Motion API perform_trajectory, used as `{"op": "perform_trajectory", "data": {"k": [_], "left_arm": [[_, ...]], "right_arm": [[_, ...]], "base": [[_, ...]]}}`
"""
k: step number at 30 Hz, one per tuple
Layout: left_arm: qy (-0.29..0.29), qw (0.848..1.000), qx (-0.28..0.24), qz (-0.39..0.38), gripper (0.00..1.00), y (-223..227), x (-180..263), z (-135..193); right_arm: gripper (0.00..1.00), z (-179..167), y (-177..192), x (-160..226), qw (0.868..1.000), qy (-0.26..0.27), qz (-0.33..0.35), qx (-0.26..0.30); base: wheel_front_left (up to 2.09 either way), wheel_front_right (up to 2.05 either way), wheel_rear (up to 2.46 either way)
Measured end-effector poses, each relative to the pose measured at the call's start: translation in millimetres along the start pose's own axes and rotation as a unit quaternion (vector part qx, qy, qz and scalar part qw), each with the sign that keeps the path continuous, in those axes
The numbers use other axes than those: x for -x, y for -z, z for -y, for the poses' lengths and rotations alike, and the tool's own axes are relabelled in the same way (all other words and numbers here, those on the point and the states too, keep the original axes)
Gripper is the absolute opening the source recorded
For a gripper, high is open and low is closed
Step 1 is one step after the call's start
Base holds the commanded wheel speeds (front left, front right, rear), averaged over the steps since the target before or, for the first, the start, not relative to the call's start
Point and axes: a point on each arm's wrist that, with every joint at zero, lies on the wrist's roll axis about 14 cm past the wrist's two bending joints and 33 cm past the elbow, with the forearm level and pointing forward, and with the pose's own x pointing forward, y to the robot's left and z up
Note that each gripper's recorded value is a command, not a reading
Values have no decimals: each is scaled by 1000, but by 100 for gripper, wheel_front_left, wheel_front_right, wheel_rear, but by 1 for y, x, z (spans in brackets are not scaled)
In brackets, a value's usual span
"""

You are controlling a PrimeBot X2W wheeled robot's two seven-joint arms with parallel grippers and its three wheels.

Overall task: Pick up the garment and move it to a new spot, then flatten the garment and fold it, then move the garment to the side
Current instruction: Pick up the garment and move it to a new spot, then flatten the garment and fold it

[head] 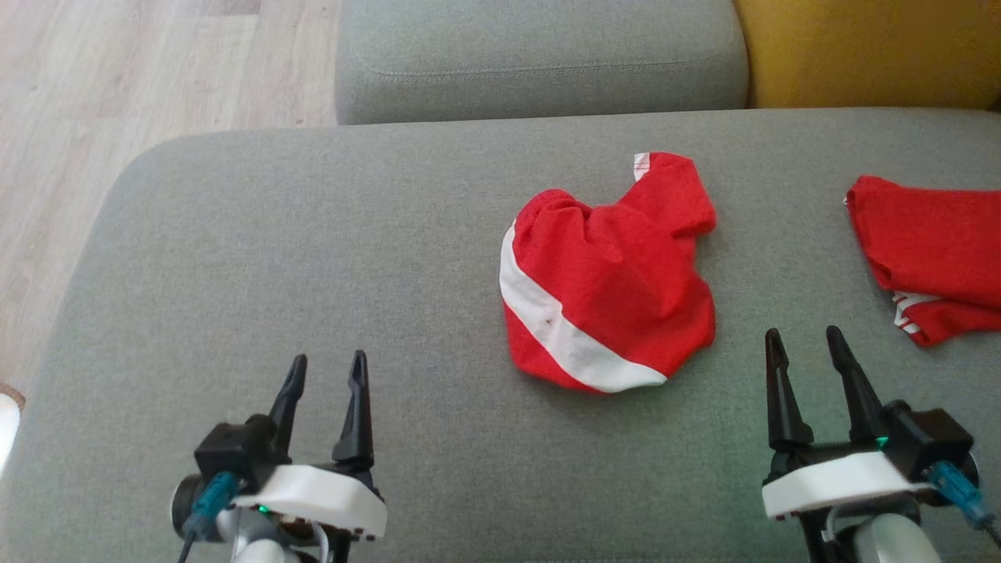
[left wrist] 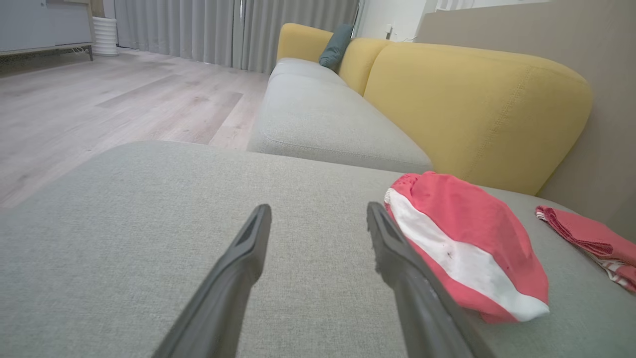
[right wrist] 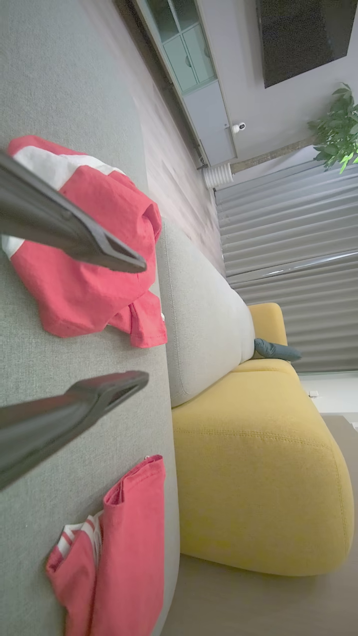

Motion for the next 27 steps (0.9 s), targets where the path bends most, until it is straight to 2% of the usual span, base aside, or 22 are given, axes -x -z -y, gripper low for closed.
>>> {"op": "perform_trajectory", "data": {"k": [27], "left_arm": [[-6,1000,-8,-17,100,14,10,-5]], "right_arm": [[100,-3,14,3,1000,-3,-20,-6]], "base": [[0,0,0]]}}
